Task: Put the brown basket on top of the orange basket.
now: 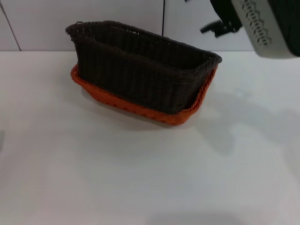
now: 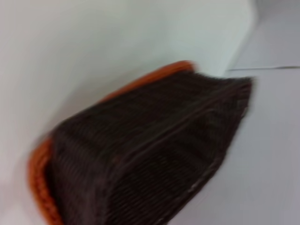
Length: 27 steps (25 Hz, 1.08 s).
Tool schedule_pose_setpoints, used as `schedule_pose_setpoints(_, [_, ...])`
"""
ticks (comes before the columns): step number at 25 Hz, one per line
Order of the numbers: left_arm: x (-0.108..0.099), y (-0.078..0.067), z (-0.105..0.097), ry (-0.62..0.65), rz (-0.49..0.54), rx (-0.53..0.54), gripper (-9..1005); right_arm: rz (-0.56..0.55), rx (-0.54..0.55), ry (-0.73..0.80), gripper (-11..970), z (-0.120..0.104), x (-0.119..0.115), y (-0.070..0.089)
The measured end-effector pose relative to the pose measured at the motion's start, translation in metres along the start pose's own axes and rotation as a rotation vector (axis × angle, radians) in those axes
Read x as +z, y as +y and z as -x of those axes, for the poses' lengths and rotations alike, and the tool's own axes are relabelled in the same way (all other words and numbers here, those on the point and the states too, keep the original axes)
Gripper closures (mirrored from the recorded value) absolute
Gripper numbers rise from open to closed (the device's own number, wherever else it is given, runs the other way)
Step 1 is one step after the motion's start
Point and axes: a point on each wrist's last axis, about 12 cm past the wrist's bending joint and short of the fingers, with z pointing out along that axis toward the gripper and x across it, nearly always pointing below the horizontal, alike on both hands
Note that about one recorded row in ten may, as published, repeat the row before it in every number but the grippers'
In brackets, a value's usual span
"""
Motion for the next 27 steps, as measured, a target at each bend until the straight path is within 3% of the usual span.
schedule_pose_setpoints(4, [-0.003, 0.004, -0.002, 0.005, 0.010, 0.002, 226, -0.042, 0.002, 0.011, 319, 0.002, -0.009, -0.005])
schedule_pose_setpoints(7, [-0.004, 0.006, -0.002, 0.006, 0.014, 0.004, 226, -0.128, 0.017, 0.012, 319, 0.001, -0.021, -0.010])
schedule_pose_setpoints(8, [-0.004, 0.007, -0.002, 0.006, 0.016, 0.005, 226, -0.231, 0.058, 0.002, 319, -0.003, -0.031, -0.013])
schedule_pose_setpoints(9, [-0.004, 0.007, -0.002, 0.006, 0.016, 0.005, 226, -0.231, 0.058, 0.002, 319, -0.003, -0.031, -0.013])
schedule_pose_setpoints(12, [-0.003, 0.006, 0.000, -0.006, 0.016, 0.002, 226, -0.417, 0.186, -0.028, 319, -0.019, -0.042, -0.017])
schedule_pose_setpoints(13, [-0.004, 0.006, 0.002, -0.026, 0.015, 0.001, 226, -0.555, 0.338, -0.083, 319, -0.036, -0.046, -0.017])
schedule_pose_setpoints(15, [-0.004, 0.006, 0.004, -0.045, 0.013, 0.001, 226, -0.600, 0.391, -0.105, 319, -0.042, -0.047, -0.015])
schedule_pose_setpoints(17, [-0.005, 0.006, 0.008, -0.081, 0.008, 0.001, 226, -0.689, 0.534, -0.168, 319, -0.057, -0.047, 0.000])
schedule_pose_setpoints(18, [-0.005, 0.006, 0.013, -0.120, 0.003, 0.001, 226, -0.771, 0.690, -0.228, 319, -0.073, -0.044, 0.020])
schedule_pose_setpoints(19, [-0.005, 0.006, 0.013, -0.120, 0.003, 0.001, 226, -0.771, 0.690, -0.228, 319, -0.073, -0.044, 0.020])
schedule_pose_setpoints(20, [-0.006, 0.006, 0.015, -0.143, 0.001, 0.001, 226, -0.807, 0.762, -0.247, 319, -0.080, -0.043, 0.031])
schedule_pose_setpoints(22, [-0.007, 0.005, 0.020, -0.182, -0.005, 0.001, 226, -0.871, 0.905, -0.256, 319, -0.093, -0.044, 0.060])
schedule_pose_setpoints(23, [-0.007, 0.005, 0.022, -0.199, -0.008, 0.000, 226, -0.928, 1.027, -0.240, 319, -0.101, -0.047, 0.090])
schedule_pose_setpoints(24, [-0.007, 0.004, 0.023, -0.210, -0.011, 0.000, 226, -0.928, 1.027, -0.240, 319, -0.101, -0.047, 0.090])
schedule_pose_setpoints(25, [-0.007, 0.003, 0.025, -0.222, -0.015, -0.001, 226, -0.950, 1.092, -0.231, 319, -0.103, -0.050, 0.110])
schedule_pose_setpoints(26, [-0.006, 0.002, 0.027, -0.238, -0.022, -0.001, 226, -1.001, 1.209, -0.223, 319, -0.105, -0.057, 0.146])
schedule_pose_setpoints(27, [-0.006, 0.002, 0.027, -0.238, -0.022, -0.001, 226, -1.001, 1.209, -0.223, 319, -0.105, -0.057, 0.146])
